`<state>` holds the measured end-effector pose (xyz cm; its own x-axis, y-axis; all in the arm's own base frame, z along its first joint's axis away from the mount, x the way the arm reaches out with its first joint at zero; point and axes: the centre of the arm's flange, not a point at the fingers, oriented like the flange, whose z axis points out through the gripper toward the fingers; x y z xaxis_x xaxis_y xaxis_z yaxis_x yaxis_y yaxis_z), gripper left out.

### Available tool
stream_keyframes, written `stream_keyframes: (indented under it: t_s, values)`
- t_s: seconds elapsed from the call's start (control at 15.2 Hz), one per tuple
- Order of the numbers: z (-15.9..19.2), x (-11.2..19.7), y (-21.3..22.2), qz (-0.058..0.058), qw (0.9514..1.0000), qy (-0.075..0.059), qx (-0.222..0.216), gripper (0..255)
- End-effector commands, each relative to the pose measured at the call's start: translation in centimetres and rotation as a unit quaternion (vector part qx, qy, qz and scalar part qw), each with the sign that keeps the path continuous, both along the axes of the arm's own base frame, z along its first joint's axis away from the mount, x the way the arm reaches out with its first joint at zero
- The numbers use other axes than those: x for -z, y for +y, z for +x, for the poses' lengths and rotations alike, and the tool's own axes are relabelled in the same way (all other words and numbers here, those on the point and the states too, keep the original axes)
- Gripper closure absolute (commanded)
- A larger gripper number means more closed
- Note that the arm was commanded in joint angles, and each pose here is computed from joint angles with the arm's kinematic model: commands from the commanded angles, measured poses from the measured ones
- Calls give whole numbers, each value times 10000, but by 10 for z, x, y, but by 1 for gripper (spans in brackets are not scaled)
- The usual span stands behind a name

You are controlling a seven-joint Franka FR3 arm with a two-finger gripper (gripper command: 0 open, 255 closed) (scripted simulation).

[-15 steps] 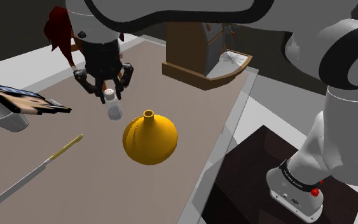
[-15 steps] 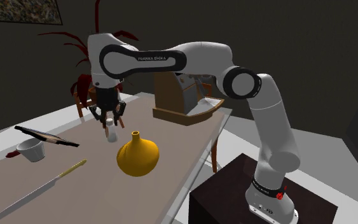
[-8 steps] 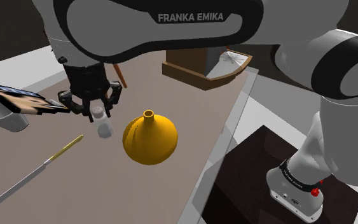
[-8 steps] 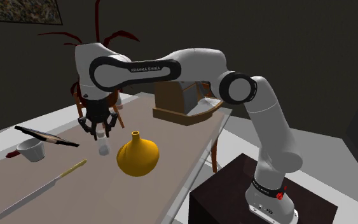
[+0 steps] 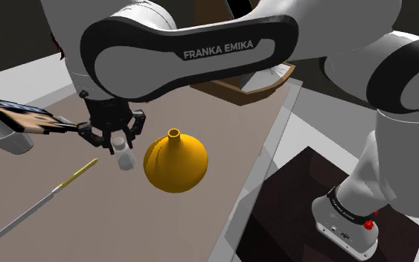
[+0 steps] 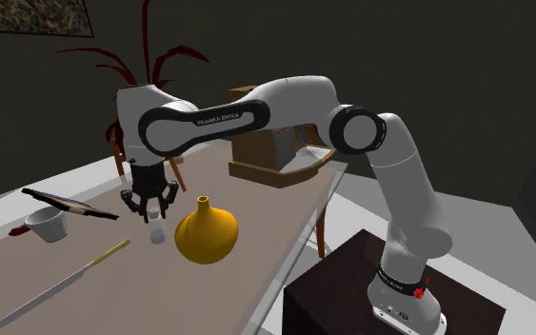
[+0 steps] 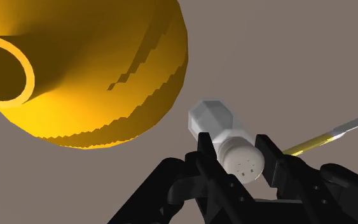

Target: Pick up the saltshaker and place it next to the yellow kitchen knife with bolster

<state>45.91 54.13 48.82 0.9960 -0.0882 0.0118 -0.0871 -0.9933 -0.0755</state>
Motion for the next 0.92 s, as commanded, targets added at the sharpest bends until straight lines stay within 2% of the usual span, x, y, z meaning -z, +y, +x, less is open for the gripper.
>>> stream_keyframes:
  t_s: [0.0,0.46,0.86]
  values:
    - [0,11,0,3,10000,-2,0,255]
    - [0,46,0,3,10000,-2,0,255]
    - [0,46,0,3,10000,-2,0,255]
